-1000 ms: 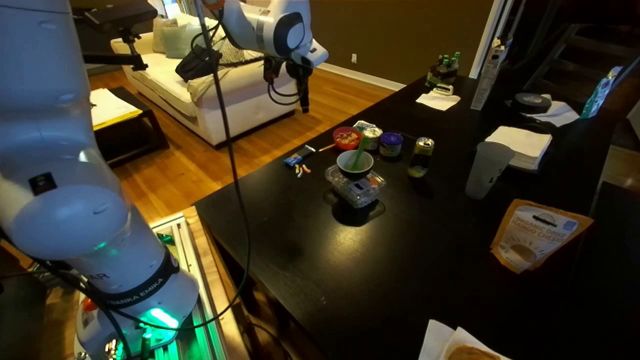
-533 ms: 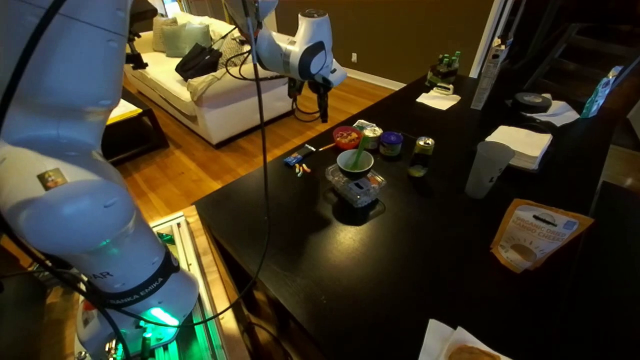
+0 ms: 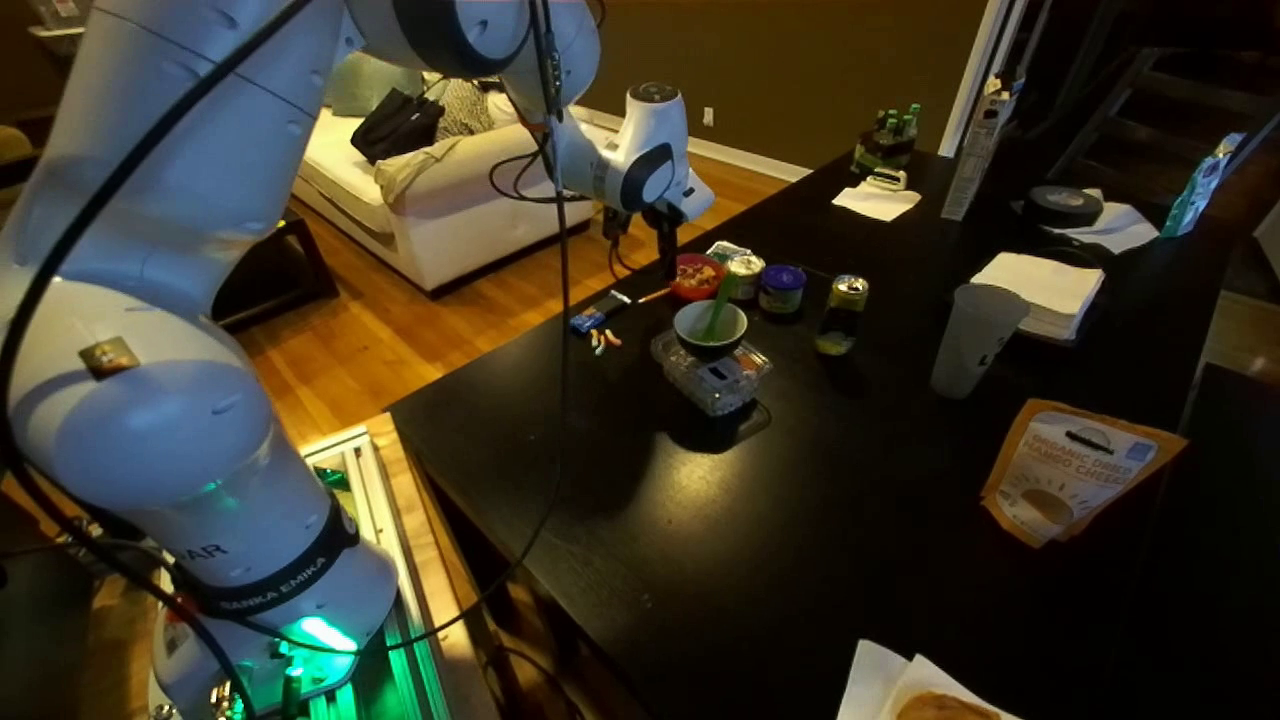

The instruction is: Put the red bowl on the right side of the clear object

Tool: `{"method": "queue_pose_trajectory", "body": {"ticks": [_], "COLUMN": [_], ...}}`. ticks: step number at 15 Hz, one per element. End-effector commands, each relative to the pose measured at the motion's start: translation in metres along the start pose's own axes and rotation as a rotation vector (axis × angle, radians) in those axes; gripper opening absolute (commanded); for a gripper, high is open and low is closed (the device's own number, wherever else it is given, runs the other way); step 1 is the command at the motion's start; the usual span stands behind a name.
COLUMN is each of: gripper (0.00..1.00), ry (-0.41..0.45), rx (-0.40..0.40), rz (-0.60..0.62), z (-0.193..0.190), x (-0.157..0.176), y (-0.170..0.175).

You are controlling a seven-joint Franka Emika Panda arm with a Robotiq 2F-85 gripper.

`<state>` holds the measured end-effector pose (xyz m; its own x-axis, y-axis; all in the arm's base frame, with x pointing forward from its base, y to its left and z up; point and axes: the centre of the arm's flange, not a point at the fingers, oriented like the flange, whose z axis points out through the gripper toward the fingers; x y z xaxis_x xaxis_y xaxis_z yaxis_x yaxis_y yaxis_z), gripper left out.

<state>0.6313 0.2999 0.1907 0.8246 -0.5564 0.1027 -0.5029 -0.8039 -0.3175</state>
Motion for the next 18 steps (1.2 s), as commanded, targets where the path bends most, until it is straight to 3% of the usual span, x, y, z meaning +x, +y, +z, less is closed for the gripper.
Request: {"method": "queue_pose_trajectory", "body": {"ticks": [1, 7, 8, 9, 12, 18], "gripper": [1.00, 1.00, 0.96, 0.77, 0.63, 0.19], "ry": [0.013, 0.007, 0.007, 0.014, 0.030, 0.066], "rx": [-0.004, 0.040, 0.049, 0.051, 0.045, 0.024], "rz": [0.043, 0.115, 0.123, 0.126, 0.136, 0.169], "z": [0.034, 0.065, 0.067, 0.069, 0.070, 0.052], "x": [0.012, 0.014, 0.014, 0.013, 0.013, 0.032], "y": [-0.005, -0.010, -0.013, -0.014, -0.017, -0.005]}}
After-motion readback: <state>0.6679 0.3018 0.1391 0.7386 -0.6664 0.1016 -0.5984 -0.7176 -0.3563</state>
